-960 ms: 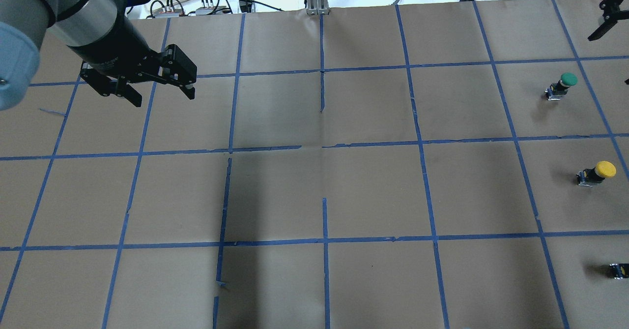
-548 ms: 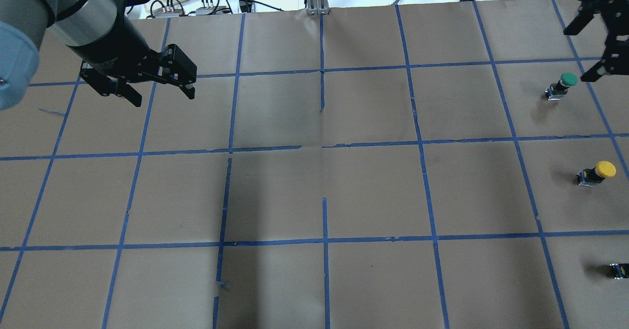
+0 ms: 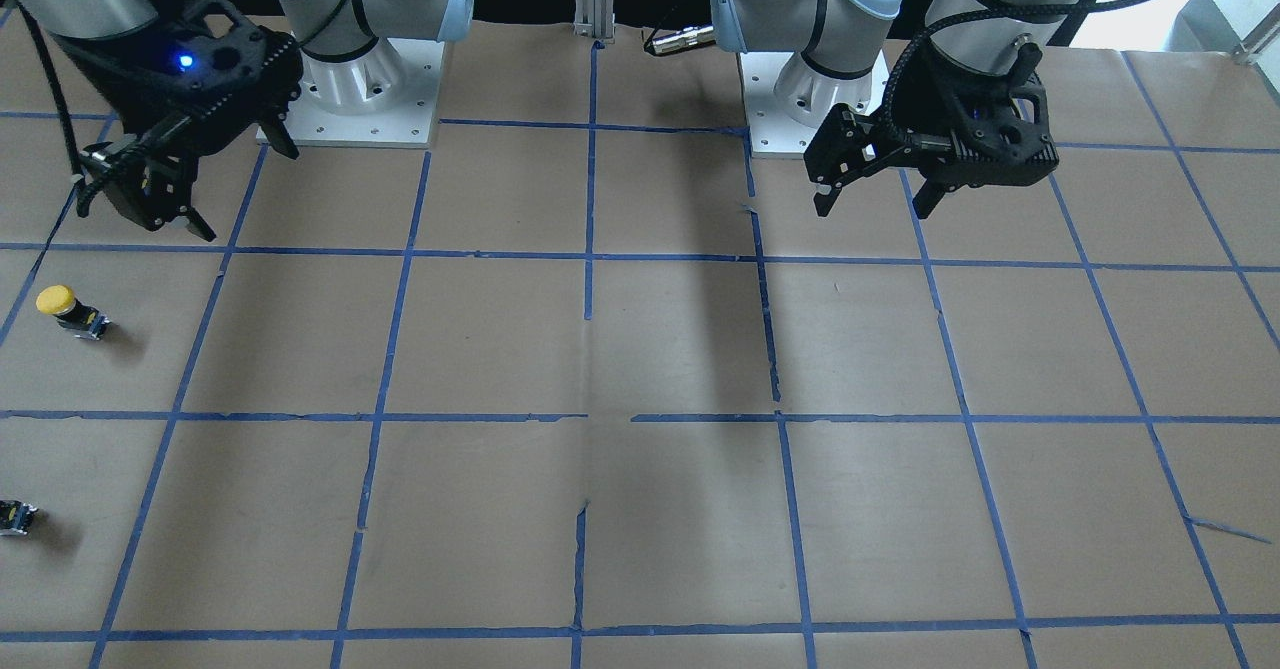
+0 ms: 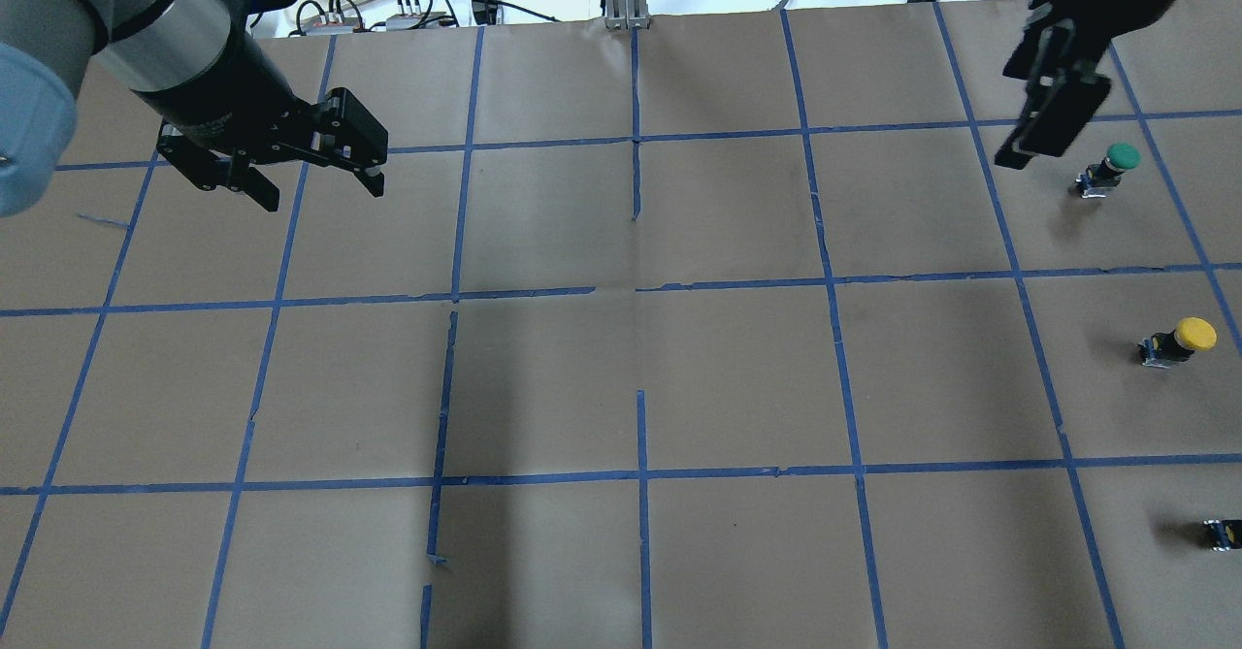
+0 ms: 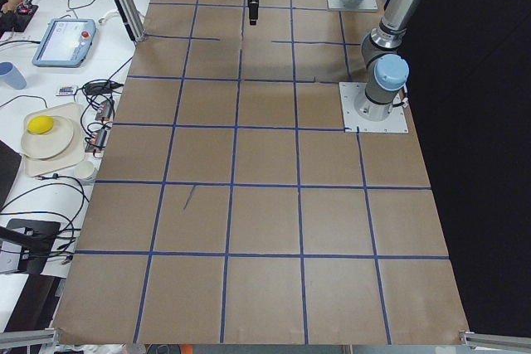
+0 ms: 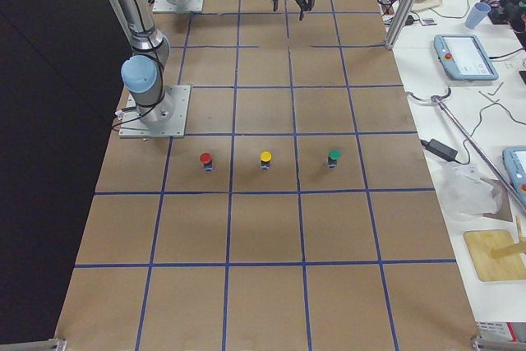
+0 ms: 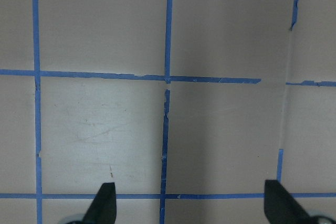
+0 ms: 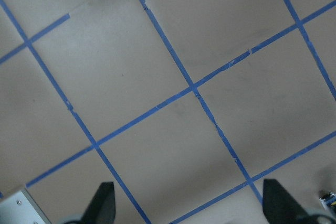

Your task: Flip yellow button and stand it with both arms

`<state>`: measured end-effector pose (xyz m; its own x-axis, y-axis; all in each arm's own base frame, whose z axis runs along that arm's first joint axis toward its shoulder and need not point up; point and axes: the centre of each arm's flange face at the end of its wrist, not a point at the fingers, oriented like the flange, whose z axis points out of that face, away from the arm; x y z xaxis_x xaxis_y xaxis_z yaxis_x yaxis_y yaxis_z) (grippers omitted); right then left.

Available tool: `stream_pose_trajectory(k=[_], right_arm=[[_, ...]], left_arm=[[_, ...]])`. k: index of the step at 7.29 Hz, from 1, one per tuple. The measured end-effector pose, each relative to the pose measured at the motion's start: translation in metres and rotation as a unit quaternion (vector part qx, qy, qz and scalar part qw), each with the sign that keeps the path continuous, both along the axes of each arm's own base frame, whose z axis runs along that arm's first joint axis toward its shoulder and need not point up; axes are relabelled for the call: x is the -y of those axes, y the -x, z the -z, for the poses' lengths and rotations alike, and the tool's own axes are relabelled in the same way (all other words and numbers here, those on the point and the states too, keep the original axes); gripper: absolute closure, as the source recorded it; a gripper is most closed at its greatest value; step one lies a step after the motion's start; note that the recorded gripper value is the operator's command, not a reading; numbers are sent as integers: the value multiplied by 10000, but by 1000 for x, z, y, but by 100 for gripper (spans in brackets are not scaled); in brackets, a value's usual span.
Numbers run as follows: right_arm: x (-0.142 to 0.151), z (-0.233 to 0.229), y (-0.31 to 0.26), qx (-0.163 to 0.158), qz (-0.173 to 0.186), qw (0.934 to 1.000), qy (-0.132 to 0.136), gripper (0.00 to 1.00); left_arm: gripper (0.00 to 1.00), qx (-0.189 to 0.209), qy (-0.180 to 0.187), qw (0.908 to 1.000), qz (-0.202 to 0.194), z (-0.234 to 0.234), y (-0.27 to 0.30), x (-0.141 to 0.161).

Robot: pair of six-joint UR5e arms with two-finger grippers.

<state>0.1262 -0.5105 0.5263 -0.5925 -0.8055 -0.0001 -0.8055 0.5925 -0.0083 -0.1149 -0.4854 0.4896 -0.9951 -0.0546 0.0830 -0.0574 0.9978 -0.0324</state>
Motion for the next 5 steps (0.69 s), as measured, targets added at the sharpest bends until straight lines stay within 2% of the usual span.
stream_pose_trajectory(k=[1,2,3,4,5], right_arm=[[-1,-1,-11,-5,1024,9947,36,0],[-3,-4,-16,29,2124,9772,60,0],[-4,-7,-18,102,3195,9475,61,0],[-5,-9,-20,155,4032,9150,49,0],[-7,-10,-22,159,4491,8933,50,0]], left_arm=[[0,1,5,10000,3,0,0,0],[0,1,15,10000,15,0,0,0],[0,4,20,10000,31,-1,0,0],[0,6,22,10000,39,-1,0,0],[0,6,23,10000,42,-1,0,0]])
